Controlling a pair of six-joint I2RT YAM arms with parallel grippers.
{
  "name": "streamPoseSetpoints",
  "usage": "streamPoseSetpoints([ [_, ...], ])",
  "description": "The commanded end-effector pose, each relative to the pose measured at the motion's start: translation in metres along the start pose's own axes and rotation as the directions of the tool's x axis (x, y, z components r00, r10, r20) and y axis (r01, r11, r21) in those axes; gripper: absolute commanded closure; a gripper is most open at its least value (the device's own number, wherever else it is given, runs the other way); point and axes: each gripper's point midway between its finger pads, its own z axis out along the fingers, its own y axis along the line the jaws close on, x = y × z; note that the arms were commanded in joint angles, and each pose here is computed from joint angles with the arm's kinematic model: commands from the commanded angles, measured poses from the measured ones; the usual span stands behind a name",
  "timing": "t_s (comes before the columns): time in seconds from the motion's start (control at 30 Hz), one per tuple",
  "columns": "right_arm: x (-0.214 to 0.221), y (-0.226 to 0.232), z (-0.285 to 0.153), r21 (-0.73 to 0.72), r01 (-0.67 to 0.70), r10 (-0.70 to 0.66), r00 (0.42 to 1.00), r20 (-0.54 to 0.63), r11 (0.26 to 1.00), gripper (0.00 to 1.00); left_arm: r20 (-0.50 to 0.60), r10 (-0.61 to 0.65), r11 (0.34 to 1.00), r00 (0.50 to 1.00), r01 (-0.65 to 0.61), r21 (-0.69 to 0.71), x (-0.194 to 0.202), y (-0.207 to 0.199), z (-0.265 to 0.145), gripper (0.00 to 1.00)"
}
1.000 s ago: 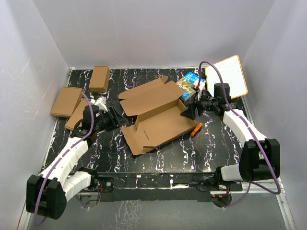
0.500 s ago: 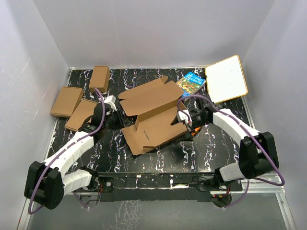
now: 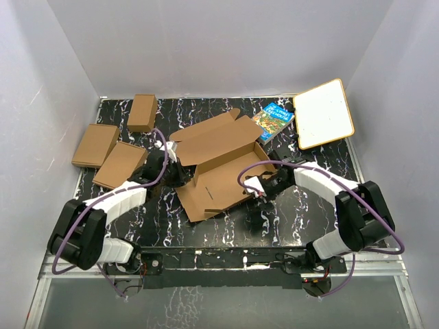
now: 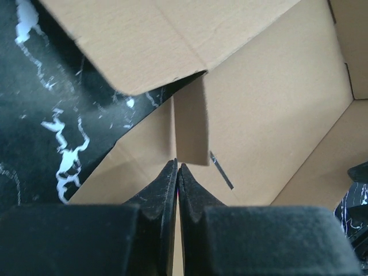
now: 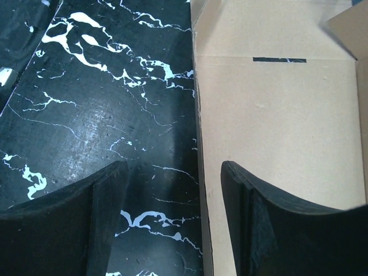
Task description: Fold the paper box
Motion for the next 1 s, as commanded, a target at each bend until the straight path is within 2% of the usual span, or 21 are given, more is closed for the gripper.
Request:
streamPoseSetpoints([
  [0.0,0.000,-0.009,0.010,0.009,0.075,-0.074,0.997,-0.004,0.997,0.32,0.096,0.087,0.991,0.992,-0.096,0.095,-0.018,-0.026,0.009,0.98],
  [0.17,0.001,-0.006,0.021,-0.024,0.075,-0.075,0.997,-0.017,0.997,0.41,0.182,0.193,0.971,0.964,-0.215,0.106,-0.018,-0.039,0.021,0.99],
  [0.37,0.001,-0.001,0.031,-0.055,0.078,-0.079,0.997,-0.018,0.995,0.49,0.241,0.237,0.958,0.941,-0.268,0.104,-0.020,-0.043,0.028,0.99],
  [0.57,0.000,0.003,0.037,-0.088,0.074,-0.075,0.997,-0.013,0.993,0.60,0.289,0.204,0.972,0.935,-0.228,0.052,-0.026,-0.034,0.040,0.98],
  [0.97,-0.002,0.008,0.044,-0.118,0.071,-0.072,0.997,-0.002,0.990,0.64,0.357,0.108,0.990,0.928,-0.133,0.045,-0.032,-0.035,0.068,0.98],
])
